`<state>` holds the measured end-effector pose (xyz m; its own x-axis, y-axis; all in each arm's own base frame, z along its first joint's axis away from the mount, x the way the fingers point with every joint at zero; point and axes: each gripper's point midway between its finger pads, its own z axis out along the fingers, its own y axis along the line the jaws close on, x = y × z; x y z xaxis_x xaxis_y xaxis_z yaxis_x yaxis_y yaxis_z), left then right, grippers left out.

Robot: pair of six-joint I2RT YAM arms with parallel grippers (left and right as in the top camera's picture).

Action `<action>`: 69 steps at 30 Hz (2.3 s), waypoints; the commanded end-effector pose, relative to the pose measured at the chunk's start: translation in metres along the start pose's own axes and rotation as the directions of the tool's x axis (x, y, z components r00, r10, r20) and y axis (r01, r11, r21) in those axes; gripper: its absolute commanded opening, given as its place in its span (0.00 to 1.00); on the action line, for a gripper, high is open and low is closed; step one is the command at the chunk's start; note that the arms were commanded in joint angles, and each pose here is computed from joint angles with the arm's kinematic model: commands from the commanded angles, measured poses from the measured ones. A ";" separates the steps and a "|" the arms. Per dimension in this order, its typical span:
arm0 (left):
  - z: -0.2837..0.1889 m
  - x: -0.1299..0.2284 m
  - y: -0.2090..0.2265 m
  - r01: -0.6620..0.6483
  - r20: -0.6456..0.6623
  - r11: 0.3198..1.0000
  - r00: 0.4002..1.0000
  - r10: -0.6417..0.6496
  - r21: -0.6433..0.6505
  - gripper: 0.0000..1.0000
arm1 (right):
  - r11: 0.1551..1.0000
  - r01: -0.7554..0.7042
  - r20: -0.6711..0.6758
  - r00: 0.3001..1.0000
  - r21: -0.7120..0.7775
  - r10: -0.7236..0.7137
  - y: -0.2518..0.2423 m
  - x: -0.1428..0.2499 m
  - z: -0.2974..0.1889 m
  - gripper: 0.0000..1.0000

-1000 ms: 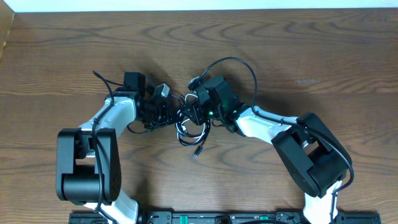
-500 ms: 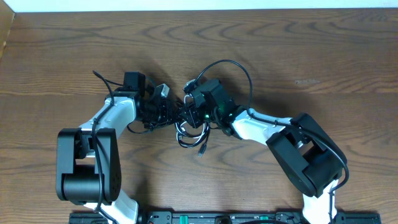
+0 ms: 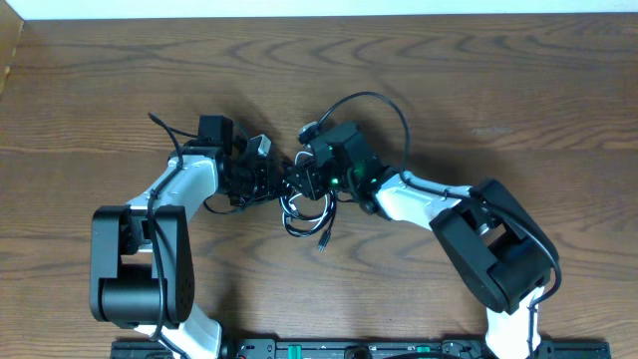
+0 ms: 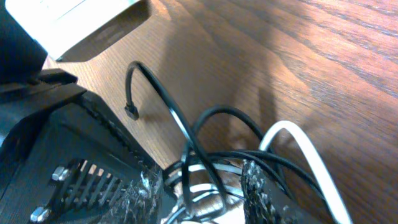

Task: Untangle cables

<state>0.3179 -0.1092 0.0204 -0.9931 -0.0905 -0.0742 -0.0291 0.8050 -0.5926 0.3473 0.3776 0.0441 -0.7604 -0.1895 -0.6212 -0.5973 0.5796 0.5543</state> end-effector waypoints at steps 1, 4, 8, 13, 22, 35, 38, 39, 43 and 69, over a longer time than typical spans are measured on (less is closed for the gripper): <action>0.003 0.005 0.007 0.021 -0.013 1.000 1.000 -0.021 -0.015 0.07 | 0.996 -0.072 -0.008 0.997 -0.052 0.071 0.008 -0.008 -0.009 0.36; 0.003 0.005 0.007 0.021 -0.013 1.000 1.000 -0.021 -0.015 0.07 | 0.995 -0.078 -0.022 0.997 -0.055 0.077 0.008 -0.005 -0.009 0.31; 0.003 0.005 0.007 0.021 -0.013 1.000 1.000 -0.021 -0.016 0.08 | 0.990 -0.112 -0.036 0.993 -0.082 0.109 0.015 -0.003 -0.008 0.26; 0.003 0.005 0.007 0.021 -0.013 1.000 1.000 -0.021 -0.016 0.08 | 0.986 -0.119 -0.055 0.992 -0.114 0.113 0.021 0.000 -0.009 0.22; 0.003 0.005 0.007 0.021 -0.014 1.000 1.000 -0.021 -0.015 0.07 | 0.993 -0.105 -0.042 0.994 -0.054 0.103 0.017 0.003 -0.003 0.21; 0.003 0.005 0.007 0.021 -0.014 1.000 1.000 -0.022 -0.015 0.08 | 0.997 -0.075 -0.018 0.997 -0.003 0.075 0.011 0.001 -0.002 0.18; 0.003 0.005 0.006 0.022 -0.015 1.000 1.000 -0.022 -0.015 0.07 | 0.997 -0.076 -0.020 0.997 -0.003 0.076 0.010 0.001 -0.001 0.18; 0.003 0.005 0.006 0.021 -0.014 1.000 1.000 -0.022 -0.015 0.07 | 0.997 -0.077 -0.021 0.997 -0.002 0.077 0.009 0.002 0.000 0.18; 0.004 0.006 0.005 0.018 -0.017 1.000 1.000 -0.019 -0.014 0.08 | 0.997 -0.080 -0.034 0.996 -0.012 0.079 0.008 0.008 0.005 0.18; 0.007 0.006 0.010 -0.005 -0.018 0.997 1.000 0.004 -0.076 0.07 | 0.986 -0.088 -0.053 0.995 -0.140 0.081 0.013 0.009 0.006 0.01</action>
<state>0.3171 -0.1121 0.0177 -0.9940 -0.0732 -0.0811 -0.0139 0.8213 -0.5704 0.3362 0.3863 0.0279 -0.8203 -0.1714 -0.5456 -0.5379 0.5554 0.6342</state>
